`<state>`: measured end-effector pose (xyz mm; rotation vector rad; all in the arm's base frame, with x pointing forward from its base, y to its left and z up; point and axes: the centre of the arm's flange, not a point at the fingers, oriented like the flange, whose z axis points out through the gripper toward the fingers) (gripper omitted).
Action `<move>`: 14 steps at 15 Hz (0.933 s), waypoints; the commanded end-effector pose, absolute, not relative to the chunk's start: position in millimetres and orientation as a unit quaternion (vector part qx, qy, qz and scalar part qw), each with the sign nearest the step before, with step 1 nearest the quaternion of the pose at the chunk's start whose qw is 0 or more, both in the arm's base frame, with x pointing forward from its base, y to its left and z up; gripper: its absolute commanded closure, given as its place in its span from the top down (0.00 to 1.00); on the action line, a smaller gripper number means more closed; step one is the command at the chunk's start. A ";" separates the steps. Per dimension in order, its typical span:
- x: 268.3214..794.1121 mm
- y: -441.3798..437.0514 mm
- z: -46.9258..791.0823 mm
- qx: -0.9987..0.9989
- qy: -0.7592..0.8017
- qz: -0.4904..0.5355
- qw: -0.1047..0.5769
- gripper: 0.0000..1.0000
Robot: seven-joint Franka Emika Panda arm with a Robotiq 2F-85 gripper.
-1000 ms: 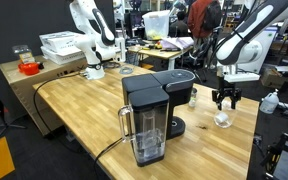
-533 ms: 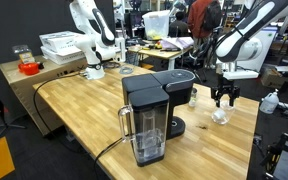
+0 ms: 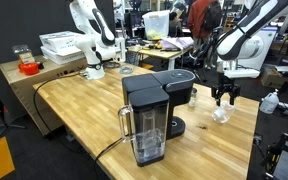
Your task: Uncover the glass jar and put a coffee pod inside
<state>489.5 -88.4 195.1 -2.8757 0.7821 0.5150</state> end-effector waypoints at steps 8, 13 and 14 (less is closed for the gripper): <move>492.7 -83.2 172.9 -0.949 0.230 0.207 0.060 0.94; 505.3 -83.5 163.8 -0.946 0.227 0.222 0.071 0.52; 507.2 -82.7 165.2 -0.946 0.225 0.221 0.071 0.53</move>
